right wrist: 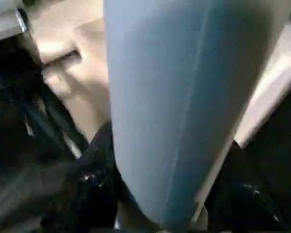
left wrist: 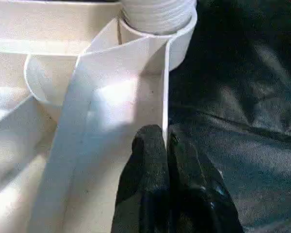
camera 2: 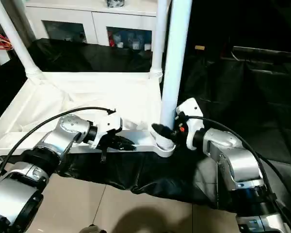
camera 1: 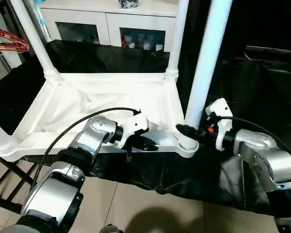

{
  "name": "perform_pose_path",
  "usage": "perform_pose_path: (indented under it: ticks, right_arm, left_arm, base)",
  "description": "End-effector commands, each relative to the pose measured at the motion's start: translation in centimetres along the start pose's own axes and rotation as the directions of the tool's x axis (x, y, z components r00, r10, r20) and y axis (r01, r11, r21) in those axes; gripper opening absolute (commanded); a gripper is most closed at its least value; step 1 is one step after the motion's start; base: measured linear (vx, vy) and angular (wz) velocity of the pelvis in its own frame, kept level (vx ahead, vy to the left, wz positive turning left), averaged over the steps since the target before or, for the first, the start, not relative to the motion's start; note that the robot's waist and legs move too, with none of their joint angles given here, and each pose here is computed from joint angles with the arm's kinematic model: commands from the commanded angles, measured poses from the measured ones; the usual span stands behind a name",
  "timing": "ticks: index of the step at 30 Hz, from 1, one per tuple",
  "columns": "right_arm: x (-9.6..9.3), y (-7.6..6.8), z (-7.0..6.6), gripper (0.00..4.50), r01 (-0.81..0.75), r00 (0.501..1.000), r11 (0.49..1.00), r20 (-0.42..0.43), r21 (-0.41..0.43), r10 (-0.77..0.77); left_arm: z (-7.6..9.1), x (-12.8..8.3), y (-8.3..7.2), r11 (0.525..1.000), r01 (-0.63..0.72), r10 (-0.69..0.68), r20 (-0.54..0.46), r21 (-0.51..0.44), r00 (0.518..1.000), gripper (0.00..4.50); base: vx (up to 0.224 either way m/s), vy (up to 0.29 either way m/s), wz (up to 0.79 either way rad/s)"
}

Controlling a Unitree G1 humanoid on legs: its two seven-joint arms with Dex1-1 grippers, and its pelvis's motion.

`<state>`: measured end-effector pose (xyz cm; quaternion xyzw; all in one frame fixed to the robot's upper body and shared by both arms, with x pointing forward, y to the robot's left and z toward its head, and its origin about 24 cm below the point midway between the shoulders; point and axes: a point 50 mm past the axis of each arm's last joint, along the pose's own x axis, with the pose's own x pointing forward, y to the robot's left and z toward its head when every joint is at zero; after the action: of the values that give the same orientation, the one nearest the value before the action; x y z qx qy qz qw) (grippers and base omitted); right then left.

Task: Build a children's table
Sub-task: Insert table leg to table base

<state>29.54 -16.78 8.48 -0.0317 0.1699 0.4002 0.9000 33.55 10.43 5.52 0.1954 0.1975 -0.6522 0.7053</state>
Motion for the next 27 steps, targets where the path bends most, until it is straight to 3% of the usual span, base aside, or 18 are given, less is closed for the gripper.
perform_pose_path:
  ticks: [1,10,14,21,27]
  right_arm:
    - [0.0,0.2,-1.3,1.88,-0.011,0.998,0.999,-0.062,0.036,0.013]
    - [0.1,0.2,-1.4,1.88,-0.010,0.998,0.999,-0.065,0.039,0.013]
    - [0.9,-0.4,-1.8,1.88,0.035,0.999,0.995,-0.014,0.096,-0.034]
    - [0.6,-0.8,-2.4,1.88,0.075,0.994,0.978,0.059,0.196,-0.088]
    - [0.0,-1.0,-4.2,1.88,0.120,0.984,0.952,0.096,0.282,-0.153]
  left_arm:
    - [-0.1,-0.5,0.2,1.000,-0.016,0.016,-0.002,-0.010,1.000,0.00]
    - [-0.2,-0.7,0.2,1.000,-0.018,0.018,-0.003,-0.012,1.000,0.00]
    - [0.0,-0.6,0.1,1.000,-0.014,0.014,0.009,-0.007,1.000,0.00]
    - [0.2,-0.7,0.2,0.999,-0.049,0.049,0.038,-0.005,0.998,0.00]
    - [0.2,-0.8,0.4,0.997,-0.077,0.078,0.057,-0.012,0.995,0.00]
  base:
    - [0.000,0.000,0.00]
    - [0.000,0.000,0.00]
    - [0.000,0.000,0.00]
    - [0.000,0.000,0.00]
    - [0.000,0.000,0.00]
